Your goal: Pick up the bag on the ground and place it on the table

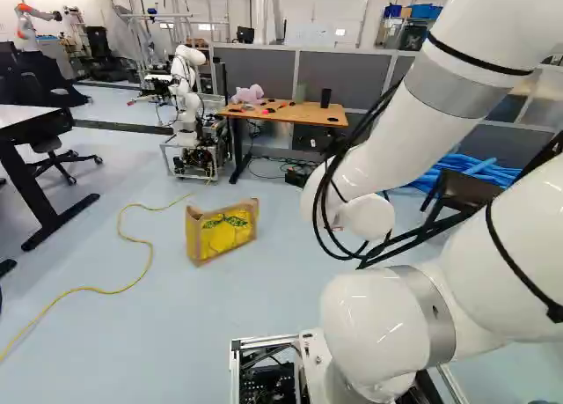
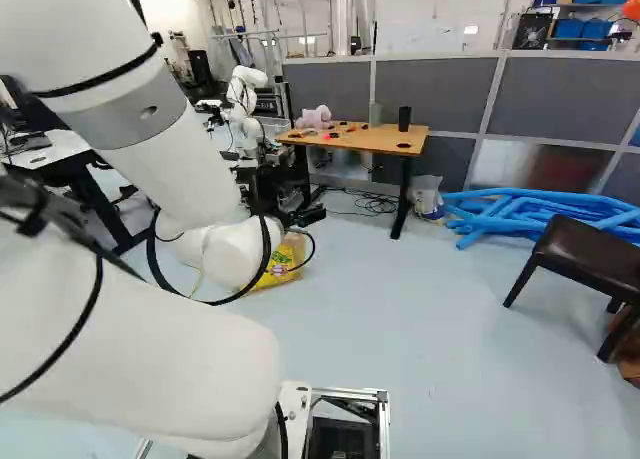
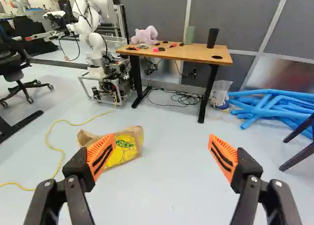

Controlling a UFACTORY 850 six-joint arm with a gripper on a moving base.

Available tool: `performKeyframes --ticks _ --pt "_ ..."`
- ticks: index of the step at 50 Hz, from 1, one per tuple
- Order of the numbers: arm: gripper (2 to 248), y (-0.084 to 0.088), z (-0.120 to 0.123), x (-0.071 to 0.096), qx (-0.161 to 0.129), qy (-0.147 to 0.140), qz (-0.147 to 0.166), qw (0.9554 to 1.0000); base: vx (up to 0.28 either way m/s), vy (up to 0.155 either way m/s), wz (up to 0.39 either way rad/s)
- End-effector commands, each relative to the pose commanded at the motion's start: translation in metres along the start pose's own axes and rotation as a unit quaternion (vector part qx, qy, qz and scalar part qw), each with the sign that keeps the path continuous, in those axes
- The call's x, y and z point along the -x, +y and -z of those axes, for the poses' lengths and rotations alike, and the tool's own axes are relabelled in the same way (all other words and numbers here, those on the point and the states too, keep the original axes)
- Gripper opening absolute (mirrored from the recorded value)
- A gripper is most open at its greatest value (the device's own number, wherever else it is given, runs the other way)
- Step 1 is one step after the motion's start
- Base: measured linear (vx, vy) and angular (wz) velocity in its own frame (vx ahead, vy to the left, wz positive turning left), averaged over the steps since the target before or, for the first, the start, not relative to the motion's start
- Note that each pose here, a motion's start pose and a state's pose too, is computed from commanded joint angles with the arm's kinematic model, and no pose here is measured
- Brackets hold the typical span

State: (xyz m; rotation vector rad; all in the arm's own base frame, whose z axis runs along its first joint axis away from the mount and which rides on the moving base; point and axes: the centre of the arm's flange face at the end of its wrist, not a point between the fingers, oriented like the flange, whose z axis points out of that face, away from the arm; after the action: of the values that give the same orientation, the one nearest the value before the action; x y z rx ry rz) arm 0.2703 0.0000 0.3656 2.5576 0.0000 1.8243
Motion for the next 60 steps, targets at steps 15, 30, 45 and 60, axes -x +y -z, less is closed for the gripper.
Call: performKeyframes --ticks 15,30,45,60 --pt "247 0.0000 0.0000 0.0000 0.000 0.000 0.000 1.0000 0.000 0.000 0.002" --pt "247 0.0000 0.0000 0.0000 0.000 0.000 0.000 1.0000 0.034 0.000 -0.003" --pt "247 0.0000 0.0000 0.0000 0.000 0.000 0.000 1.0000 0.065 0.002 -0.006" --pt "247 0.0000 0.0000 0.0000 0.000 0.000 0.000 1.0000 0.080 0.001 -0.008"
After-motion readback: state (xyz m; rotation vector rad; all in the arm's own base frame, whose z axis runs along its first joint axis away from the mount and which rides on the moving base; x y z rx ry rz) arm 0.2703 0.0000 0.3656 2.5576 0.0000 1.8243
